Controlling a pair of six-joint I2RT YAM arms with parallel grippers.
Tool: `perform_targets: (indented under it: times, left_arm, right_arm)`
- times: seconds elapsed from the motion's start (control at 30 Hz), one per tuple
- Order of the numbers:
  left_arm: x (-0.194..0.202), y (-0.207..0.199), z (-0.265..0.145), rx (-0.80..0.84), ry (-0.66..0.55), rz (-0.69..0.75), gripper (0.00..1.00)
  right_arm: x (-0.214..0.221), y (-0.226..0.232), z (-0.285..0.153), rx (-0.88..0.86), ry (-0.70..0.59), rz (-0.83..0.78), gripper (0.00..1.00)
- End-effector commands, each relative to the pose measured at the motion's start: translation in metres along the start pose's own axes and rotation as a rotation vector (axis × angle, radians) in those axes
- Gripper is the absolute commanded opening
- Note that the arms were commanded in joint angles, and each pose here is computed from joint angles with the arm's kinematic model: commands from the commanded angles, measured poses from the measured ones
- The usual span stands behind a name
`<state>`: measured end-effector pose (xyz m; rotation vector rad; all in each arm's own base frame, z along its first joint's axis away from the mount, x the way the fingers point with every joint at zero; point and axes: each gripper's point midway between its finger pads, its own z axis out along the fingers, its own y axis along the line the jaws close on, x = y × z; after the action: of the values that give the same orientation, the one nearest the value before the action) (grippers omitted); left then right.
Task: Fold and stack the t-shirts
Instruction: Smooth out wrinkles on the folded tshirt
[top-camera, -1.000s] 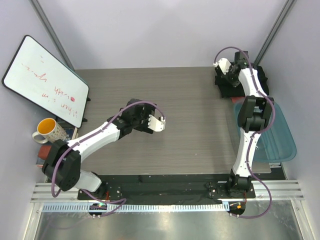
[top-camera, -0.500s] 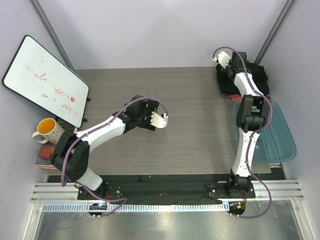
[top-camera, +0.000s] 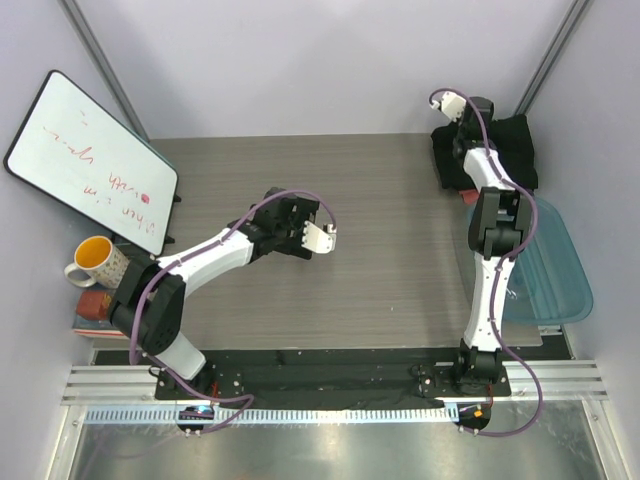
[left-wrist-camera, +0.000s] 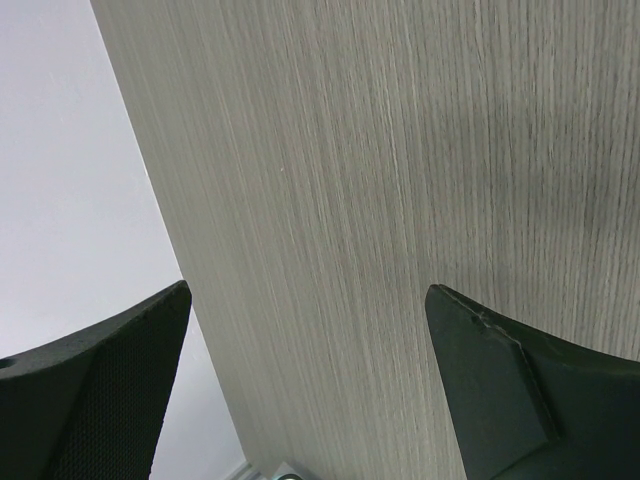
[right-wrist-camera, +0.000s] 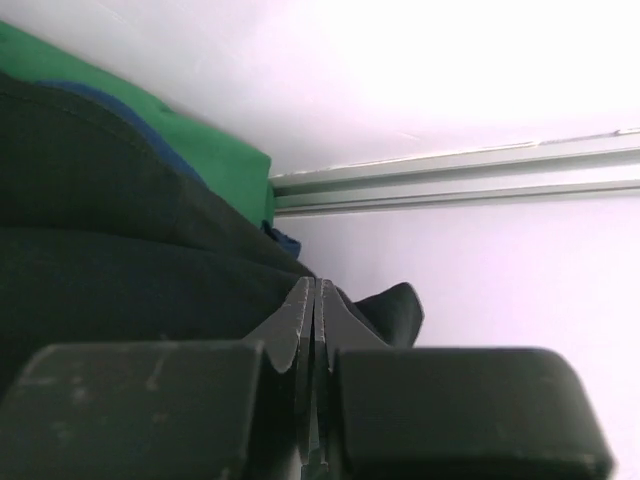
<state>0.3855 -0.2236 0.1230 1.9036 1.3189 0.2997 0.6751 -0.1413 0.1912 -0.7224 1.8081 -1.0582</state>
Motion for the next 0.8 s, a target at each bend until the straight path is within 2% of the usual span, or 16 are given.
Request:
perform_targets:
  times: [0.0,0.03,0.07,0.1,0.13,0.2,0.33,0.53,0.67,0.73,0.77]
  left_arm:
    - [-0.008,0.022,-0.004,-0.053,-0.04,-0.004,1.0]
    - [-0.007,0.022,-0.005,-0.053,-0.039,-0.008,1.0]
    - [-0.007,0.022,-0.004,-0.051,-0.04,-0.009,1.0]
    - [-0.007,0.021,-0.004,-0.051,-0.04,-0.008,1.0]
    - [-0.007,0.021,-0.004,-0.049,-0.041,-0.006,1.0]
    - [-0.007,0.022,-0.005,-0.051,-0.04,-0.008,1.0]
    - [-0.007,0.024,-0.004,-0.052,-0.043,-0.002,1.0]
    - [-0.005,0.023,-0.006,-0.048,-0.037,0.001,1.0]
    - [-0.005,0.025,-0.008,-0.051,-0.031,0.007,1.0]
    - [-0.004,0.025,-0.008,-0.051,-0.03,0.006,1.0]
    - [-0.004,0.025,-0.008,-0.05,-0.028,0.0,1.0]
  right_arm:
    - [-0.039,-0.062,-0.019,0.134,-0.1,0.129,0.05]
    - [-0.039,-0.044,-0.022,0.029,-0.089,0.149,0.05]
    - [-0.046,-0.046,-0.031,-0.023,-0.106,0.177,0.05]
    - [-0.068,-0.038,-0.037,-0.131,-0.203,0.185,0.05]
    - [-0.057,-0.007,-0.048,-0.292,-0.152,0.157,0.05]
    - [-0.072,0.016,-0.068,-0.465,-0.232,0.158,0.05]
    - [-0.054,0.069,-0.091,-0.697,-0.174,0.166,0.01]
    - [-0.045,0.096,-0.078,-0.724,-0.144,0.192,0.01]
    - [-0.053,0.075,-0.058,-0.591,-0.156,0.205,0.01]
    - [-0.072,0.039,-0.051,-0.449,-0.214,0.232,0.01]
    - [-0.072,0.037,-0.051,-0.426,-0.221,0.244,0.01]
